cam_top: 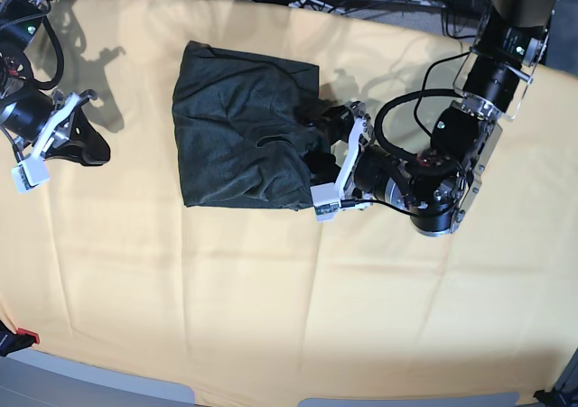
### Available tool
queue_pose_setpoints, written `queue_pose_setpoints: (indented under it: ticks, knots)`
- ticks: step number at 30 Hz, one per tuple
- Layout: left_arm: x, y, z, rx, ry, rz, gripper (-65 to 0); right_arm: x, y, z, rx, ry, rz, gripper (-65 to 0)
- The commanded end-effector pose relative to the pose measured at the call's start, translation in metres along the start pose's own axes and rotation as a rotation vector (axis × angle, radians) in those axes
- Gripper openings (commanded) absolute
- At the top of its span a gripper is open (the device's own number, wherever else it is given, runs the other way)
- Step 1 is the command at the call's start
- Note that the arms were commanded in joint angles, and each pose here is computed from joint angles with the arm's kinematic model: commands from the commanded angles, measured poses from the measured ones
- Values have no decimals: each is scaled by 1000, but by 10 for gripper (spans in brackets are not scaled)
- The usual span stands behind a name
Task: Fold the T-shirt properly
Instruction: 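Press and tuck the bundle edge with the left gripper, then pinch the loose fabric at the bundle edge with the left gripper and tuck it under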
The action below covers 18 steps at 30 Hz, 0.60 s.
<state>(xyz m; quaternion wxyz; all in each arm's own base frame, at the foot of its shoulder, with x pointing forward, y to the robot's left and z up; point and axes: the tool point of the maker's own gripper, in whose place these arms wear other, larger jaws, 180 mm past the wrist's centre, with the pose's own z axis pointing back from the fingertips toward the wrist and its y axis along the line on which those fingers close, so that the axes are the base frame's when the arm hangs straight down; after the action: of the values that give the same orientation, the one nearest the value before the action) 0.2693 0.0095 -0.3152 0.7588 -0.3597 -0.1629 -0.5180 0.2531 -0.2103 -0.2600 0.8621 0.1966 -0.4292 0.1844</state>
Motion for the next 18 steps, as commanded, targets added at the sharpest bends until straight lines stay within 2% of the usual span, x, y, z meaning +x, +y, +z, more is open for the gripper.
queue_pose_setpoints:
  ticks: [1, 3, 7, 10, 12, 15, 18]
  knots:
    - [18, 4, 12, 21, -40, -34, -156, 14, 0, 5, -3, -40, 31, -584]
    - [21, 12, 17, 61, -27, -27, -156, 14, 0, 5, -3, -40, 31, -584]
    - [21, 45, 37, 234, 8, 40, -156, 14, 0, 5, -3, -40, 31, -584]
    - [25, 78, 63, 411, -42, 107, -156, 13, 0, 5, -3, -40, 30, -584]
    - [23, 92, 79, 488, -72, 151, -156, 14, 0, 5, -2, -41, 30, -584]
    - [18, 99, 90, 521, -102, 191, -156, 14, 0, 5, -2, -41, 30, -584]
    - [7, 97, 85, 508, -100, 217, -156, 14, 0, 5, -1, -42, 30, -584]
